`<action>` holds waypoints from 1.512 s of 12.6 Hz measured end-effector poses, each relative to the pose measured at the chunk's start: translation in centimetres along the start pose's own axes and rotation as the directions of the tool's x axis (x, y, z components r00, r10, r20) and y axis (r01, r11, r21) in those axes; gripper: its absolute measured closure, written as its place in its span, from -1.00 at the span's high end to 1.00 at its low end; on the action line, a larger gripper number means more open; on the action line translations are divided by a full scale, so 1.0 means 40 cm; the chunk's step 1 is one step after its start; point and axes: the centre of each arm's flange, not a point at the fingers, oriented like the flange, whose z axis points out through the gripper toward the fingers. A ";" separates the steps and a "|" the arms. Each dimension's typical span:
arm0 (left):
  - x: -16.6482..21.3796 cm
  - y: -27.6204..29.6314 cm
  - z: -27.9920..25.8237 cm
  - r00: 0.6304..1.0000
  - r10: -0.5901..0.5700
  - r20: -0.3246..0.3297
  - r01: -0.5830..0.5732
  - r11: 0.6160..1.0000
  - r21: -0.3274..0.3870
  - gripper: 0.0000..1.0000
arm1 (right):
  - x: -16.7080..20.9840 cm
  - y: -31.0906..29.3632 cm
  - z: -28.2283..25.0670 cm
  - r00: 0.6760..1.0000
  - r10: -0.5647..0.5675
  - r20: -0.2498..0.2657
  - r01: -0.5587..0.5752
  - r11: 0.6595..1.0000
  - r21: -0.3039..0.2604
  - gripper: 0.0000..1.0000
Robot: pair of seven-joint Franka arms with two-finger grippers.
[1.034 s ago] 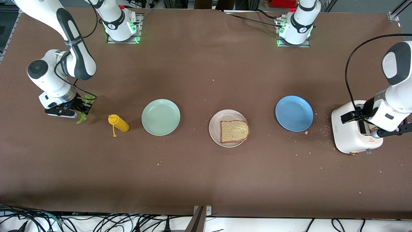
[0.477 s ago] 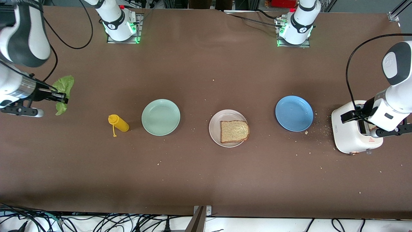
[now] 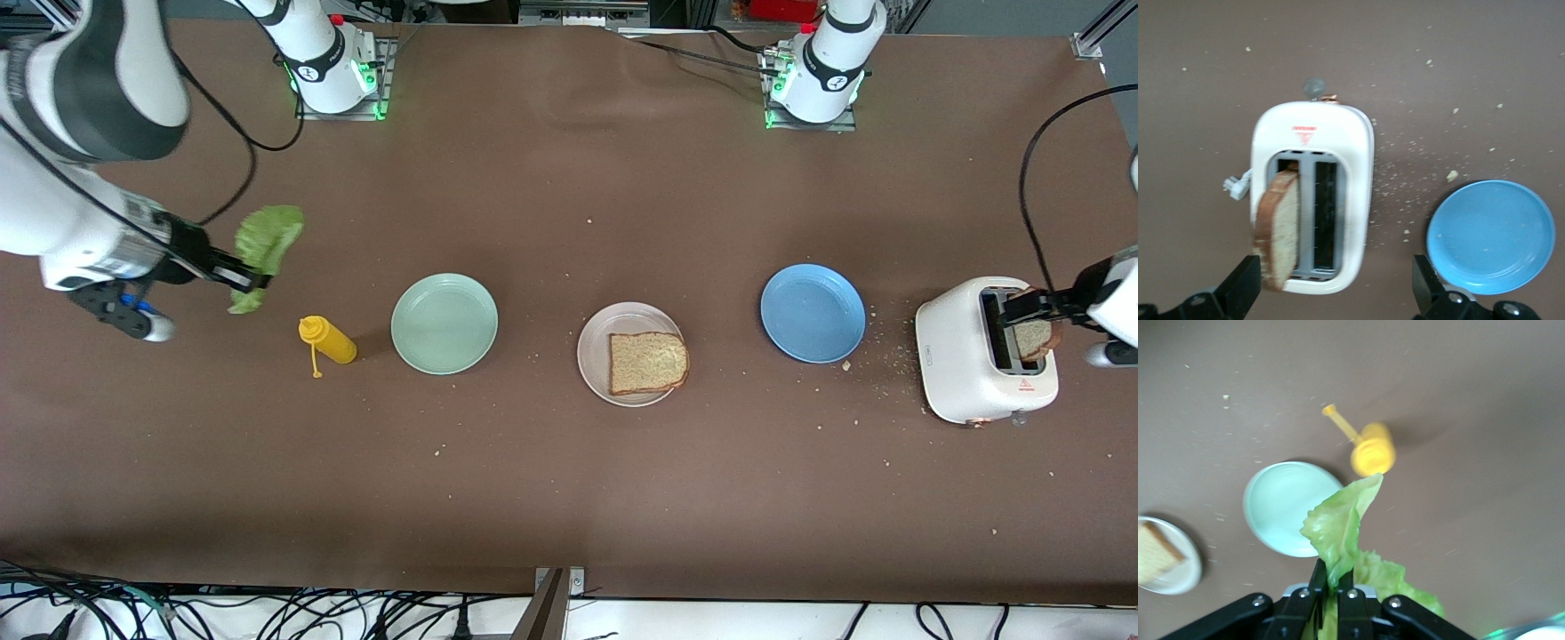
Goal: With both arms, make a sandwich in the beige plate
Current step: 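Carry the lettuce onto the bread while the left gripper reaches the toaster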
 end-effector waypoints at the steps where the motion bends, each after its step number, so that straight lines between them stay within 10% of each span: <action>1: -0.011 -0.039 0.009 1.000 -0.001 0.011 0.001 1.000 -0.004 1.00 | -0.025 -0.074 0.020 0.997 0.077 0.010 -0.078 0.997 0.024 -0.81; 8: -0.038 -0.149 0.124 0.996 -0.044 0.076 0.049 0.997 -0.055 1.00 | -0.160 -0.469 0.311 0.889 0.456 0.043 -0.451 0.854 0.260 -0.81; 14: -0.009 -0.156 0.219 0.995 -0.057 0.080 0.064 0.994 -0.091 0.91 | -0.283 -0.681 0.597 0.776 0.595 0.210 -0.621 0.662 0.419 -0.81; 19: -0.015 -0.184 0.233 0.993 -0.050 0.107 0.061 0.993 -0.101 -0.20 | -0.449 -0.741 0.820 0.795 0.562 0.226 -0.604 0.705 0.372 -0.81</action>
